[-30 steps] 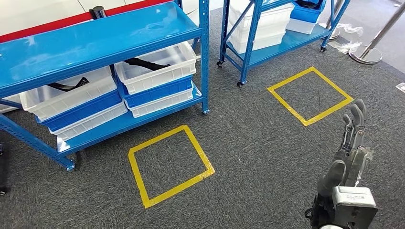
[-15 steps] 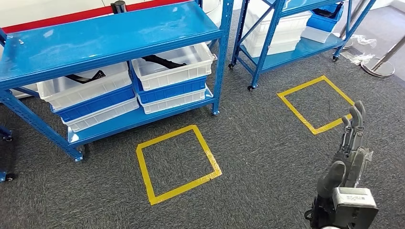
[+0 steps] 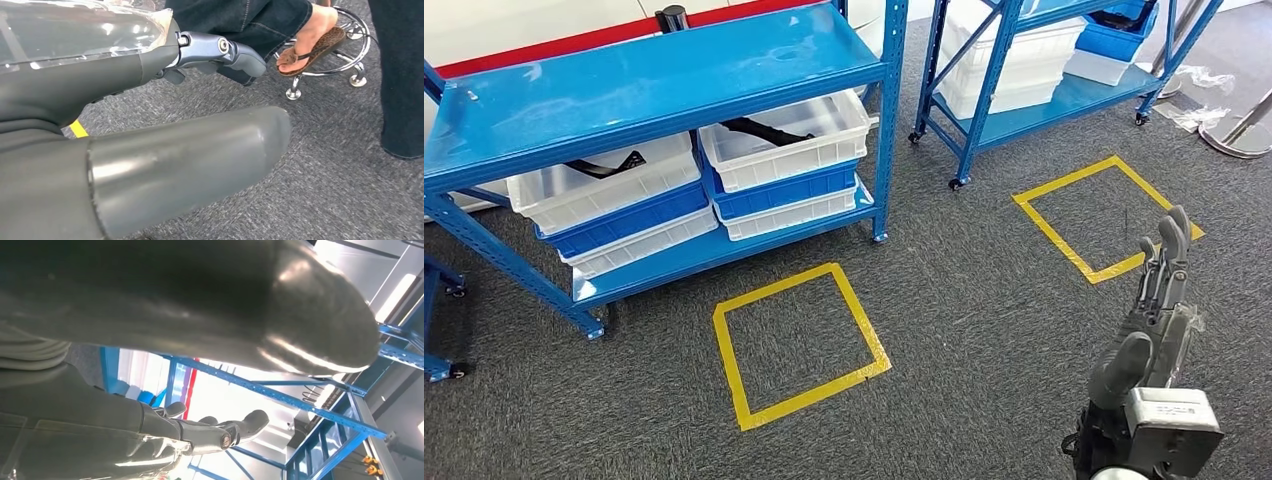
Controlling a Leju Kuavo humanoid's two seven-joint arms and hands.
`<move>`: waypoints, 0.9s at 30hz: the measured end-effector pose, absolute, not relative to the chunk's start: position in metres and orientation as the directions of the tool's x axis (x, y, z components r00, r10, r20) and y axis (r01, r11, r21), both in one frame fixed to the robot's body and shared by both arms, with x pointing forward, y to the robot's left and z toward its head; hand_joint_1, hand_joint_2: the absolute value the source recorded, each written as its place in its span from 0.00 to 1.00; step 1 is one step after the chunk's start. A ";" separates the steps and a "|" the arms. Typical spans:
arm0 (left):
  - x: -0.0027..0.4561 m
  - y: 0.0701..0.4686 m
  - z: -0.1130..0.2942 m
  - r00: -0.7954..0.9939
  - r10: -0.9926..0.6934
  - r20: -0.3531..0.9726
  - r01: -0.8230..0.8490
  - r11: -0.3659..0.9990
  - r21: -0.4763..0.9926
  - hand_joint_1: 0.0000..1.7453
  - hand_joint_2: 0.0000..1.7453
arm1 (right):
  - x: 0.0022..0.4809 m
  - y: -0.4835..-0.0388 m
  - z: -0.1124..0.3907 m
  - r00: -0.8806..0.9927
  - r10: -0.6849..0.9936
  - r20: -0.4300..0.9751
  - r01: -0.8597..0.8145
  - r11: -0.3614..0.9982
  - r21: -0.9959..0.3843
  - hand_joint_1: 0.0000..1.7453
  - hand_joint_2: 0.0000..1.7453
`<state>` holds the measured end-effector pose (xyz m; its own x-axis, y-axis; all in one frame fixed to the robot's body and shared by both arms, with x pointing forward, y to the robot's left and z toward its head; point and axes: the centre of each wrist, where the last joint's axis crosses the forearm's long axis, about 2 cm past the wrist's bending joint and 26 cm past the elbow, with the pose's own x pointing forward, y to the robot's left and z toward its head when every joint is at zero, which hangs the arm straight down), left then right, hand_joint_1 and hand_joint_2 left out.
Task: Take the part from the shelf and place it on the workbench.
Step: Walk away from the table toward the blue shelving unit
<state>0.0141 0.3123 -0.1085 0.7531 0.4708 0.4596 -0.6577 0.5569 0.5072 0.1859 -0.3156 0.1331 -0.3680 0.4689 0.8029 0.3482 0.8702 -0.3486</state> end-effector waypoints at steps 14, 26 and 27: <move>0.015 0.310 -0.109 0.755 0.472 0.455 -0.655 0.565 0.501 0.00 0.00 | 0.193 -0.319 0.131 -0.375 0.470 0.799 0.341 0.871 -0.352 0.00 0.00; 0.022 0.313 -0.109 0.752 0.467 0.465 -0.658 0.567 0.495 0.00 0.00 | 0.199 -0.317 0.130 -0.380 0.473 0.795 0.329 0.872 -0.362 0.00 0.00; 0.022 0.312 -0.109 0.752 0.467 0.465 -0.658 0.568 0.494 0.00 0.00 | 0.200 -0.316 0.130 -0.382 0.473 0.794 0.328 0.873 -0.362 0.00 0.00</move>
